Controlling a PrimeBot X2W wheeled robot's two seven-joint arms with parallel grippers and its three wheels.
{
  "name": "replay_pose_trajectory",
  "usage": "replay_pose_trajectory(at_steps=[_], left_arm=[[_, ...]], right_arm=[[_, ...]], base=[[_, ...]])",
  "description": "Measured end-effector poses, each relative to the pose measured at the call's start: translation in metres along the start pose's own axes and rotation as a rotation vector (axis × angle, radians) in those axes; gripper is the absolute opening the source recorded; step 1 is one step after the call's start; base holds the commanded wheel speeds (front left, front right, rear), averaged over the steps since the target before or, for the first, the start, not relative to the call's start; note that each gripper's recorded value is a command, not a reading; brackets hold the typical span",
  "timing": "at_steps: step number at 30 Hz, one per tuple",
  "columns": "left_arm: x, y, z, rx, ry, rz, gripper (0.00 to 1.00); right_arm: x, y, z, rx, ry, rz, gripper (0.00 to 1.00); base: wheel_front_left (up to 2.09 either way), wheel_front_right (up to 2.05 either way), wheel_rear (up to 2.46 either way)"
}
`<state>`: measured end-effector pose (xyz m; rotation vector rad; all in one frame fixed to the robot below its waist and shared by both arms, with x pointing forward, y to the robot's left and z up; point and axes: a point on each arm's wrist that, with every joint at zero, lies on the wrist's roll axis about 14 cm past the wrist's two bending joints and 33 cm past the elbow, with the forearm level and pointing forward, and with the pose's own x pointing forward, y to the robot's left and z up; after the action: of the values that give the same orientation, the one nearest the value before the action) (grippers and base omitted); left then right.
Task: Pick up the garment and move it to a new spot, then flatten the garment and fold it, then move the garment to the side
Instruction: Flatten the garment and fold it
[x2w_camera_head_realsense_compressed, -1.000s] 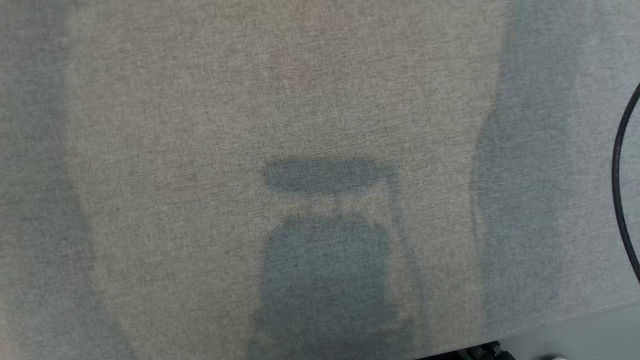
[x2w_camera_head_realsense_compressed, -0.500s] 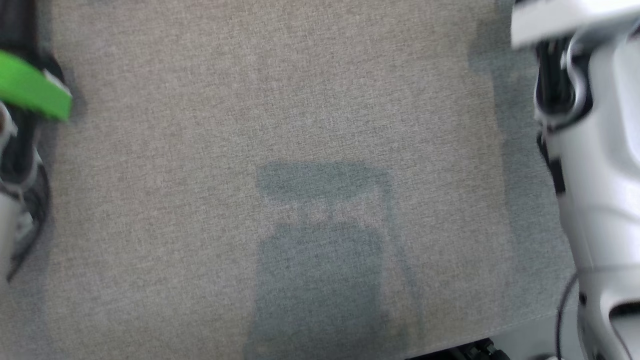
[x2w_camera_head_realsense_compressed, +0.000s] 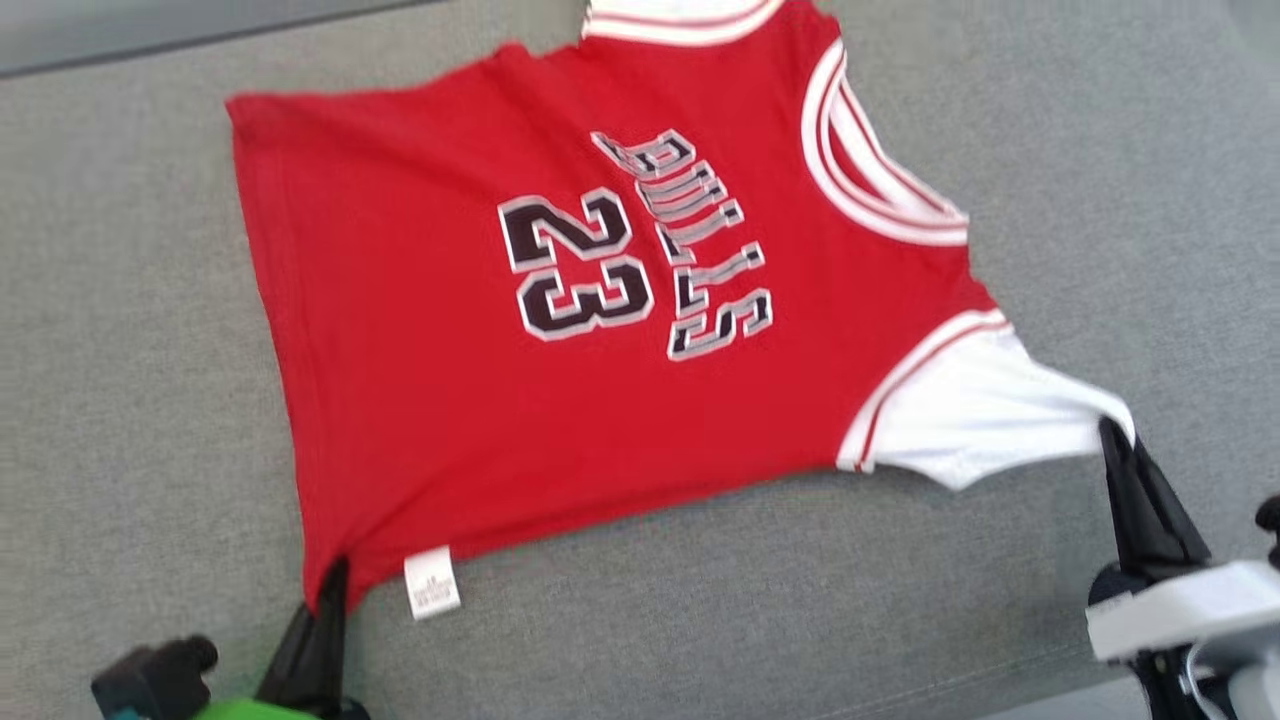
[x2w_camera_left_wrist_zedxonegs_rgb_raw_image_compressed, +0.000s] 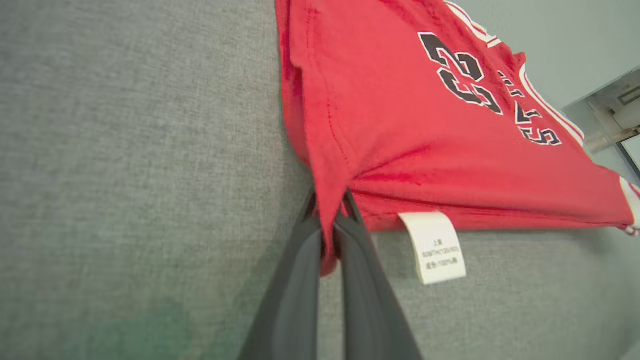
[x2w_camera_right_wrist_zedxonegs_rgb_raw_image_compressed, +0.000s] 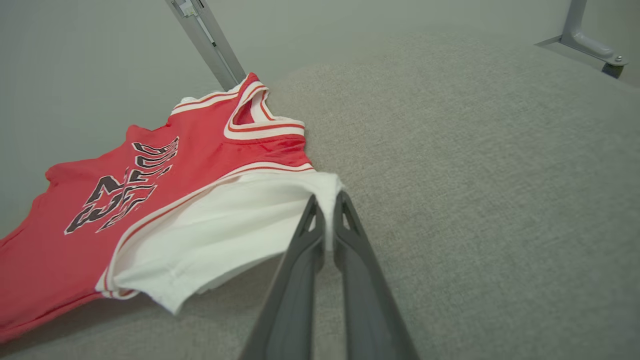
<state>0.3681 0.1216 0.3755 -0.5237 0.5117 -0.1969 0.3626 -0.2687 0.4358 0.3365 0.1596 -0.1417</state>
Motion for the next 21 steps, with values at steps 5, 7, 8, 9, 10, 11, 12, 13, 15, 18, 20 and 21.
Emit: replay_pose_trajectory(at_steps=[5,7,8,9,10,11,12,13,15,18,20,21], left_arm=[[-0.053,-0.035,-0.007,-0.075,-0.002,-0.013,0.00],[-0.060,-0.042,0.004,-0.073,-0.029,-0.030,0.00],[-0.060,-0.043,0.011,-0.063,-0.042,-0.039,0.00],[-0.060,-0.044,0.016,-0.042,-0.042,-0.046,0.00],[-0.057,-0.046,0.021,-0.036,-0.044,-0.057,0.00],[-0.052,-0.050,0.029,-0.033,-0.049,-0.075,0.00],[-0.045,-0.052,0.037,-0.015,-0.054,-0.091,0.00],[-0.040,-0.052,0.043,-0.001,-0.052,-0.098,0.00],[-0.028,-0.047,0.050,0.035,-0.038,-0.087,0.00],[-0.009,-0.048,0.057,0.028,-0.007,-0.094,0.00],[0.003,-0.043,0.058,0.029,0.023,-0.082,0.00],[0.007,-0.041,0.059,0.027,0.032,-0.074,0.00]], right_arm=[[-0.051,-0.005,0.007,0.051,-0.017,-0.040,0.00],[-0.053,-0.001,0.017,0.065,-0.041,-0.029,0.00],[-0.050,0.003,0.021,0.053,-0.046,-0.016,0.00],[-0.046,0.006,0.023,0.042,-0.044,-0.004,0.00],[-0.040,0.010,0.027,0.040,-0.052,0.008,0.00],[-0.032,0.016,0.032,0.034,-0.057,0.030,0.00],[-0.021,0.024,0.038,0.022,-0.066,0.055,0.00],[-0.011,0.031,0.043,0.009,-0.075,0.076,0.00],[0.008,0.042,0.046,-0.020,-0.068,0.109,0.00],[0.035,0.053,0.044,-0.050,-0.036,0.141,0.00],[0.051,0.059,0.038,-0.081,0.002,0.158,0.00],[0.057,0.061,0.035,-0.102,0.018,0.167,0.00]], base=[[0.00,0.00,0.00],[0.00,0.00,0.00],[0.00,0.00,0.00],[0.00,0.00,0.00],[0.00,0.00,0.00],[0.00,0.00,0.00],[0.00,0.00,0.00],[0.00,0.00,0.00],[0.00,0.00,0.00],[0.00,0.00,0.00],[0.00,0.00,0.00],[0.00,0.00,0.00]])
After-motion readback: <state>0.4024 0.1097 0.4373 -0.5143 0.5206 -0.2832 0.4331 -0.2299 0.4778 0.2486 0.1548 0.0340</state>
